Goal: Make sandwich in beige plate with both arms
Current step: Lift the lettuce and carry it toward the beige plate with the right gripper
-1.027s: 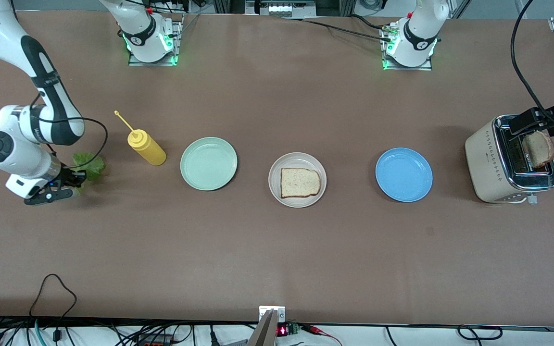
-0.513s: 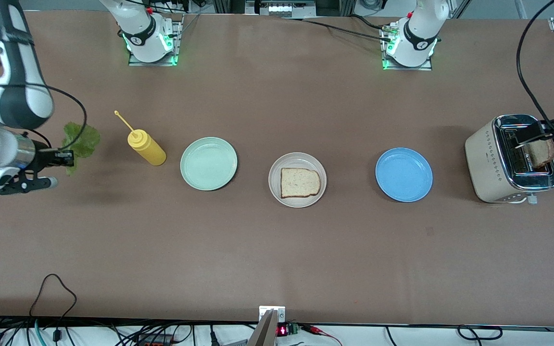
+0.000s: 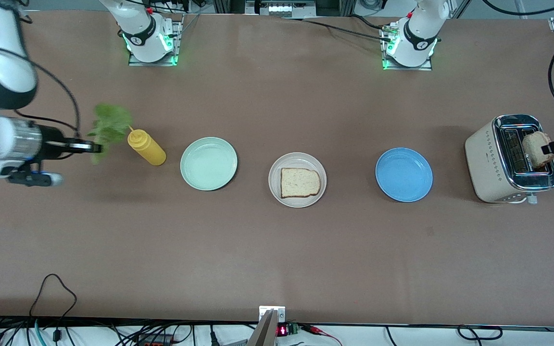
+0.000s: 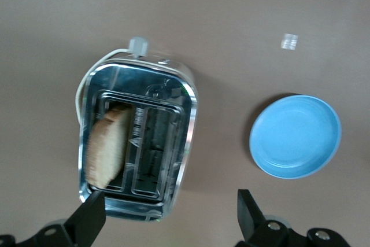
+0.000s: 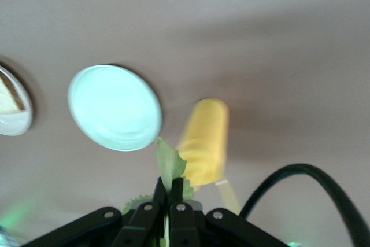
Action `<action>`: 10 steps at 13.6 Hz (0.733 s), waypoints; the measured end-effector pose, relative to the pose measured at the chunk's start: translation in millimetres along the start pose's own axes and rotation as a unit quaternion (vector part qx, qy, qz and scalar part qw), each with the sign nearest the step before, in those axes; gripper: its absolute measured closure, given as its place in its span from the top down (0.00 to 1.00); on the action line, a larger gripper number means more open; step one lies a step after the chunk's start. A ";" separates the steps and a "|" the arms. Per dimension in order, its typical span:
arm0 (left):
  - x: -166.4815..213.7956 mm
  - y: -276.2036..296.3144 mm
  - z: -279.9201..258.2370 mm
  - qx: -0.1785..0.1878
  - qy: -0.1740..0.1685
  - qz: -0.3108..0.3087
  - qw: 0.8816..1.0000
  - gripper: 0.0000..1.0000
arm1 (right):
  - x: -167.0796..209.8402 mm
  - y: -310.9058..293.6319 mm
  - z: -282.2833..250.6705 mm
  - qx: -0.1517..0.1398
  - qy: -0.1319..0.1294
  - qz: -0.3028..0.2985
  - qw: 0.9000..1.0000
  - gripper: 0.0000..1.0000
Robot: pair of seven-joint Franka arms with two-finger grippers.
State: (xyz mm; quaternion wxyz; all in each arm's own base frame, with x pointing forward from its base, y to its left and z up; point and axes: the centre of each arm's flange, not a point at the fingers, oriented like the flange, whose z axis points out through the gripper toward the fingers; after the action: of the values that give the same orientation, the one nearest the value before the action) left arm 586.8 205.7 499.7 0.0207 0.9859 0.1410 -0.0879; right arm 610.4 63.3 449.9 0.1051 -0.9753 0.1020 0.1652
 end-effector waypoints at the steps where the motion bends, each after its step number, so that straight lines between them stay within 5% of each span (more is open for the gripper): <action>1: 4.1 -16.1 8.4 -0.003 -0.006 -0.009 1.000 1.00 | -8.6 -34.6 9.6 -0.001 -0.002 0.035 0.999 0.04; 6: 18.1 -47.3 44.5 0.010 -0.037 -0.022 0.999 1.00 | -44.1 -182.3 71.3 0.019 0.029 0.180 0.983 0.04; 10: 27.3 -57.2 72.6 0.007 -0.059 -0.027 0.998 1.00 | -59.7 -272.8 151.4 0.070 0.042 0.305 0.949 0.04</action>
State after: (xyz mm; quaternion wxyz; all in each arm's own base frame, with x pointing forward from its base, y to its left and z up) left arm 584.3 263.3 422.5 0.0195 0.9749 0.1654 -0.1479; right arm 573.4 370.3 377.4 0.1137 -0.8938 0.4106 0.1403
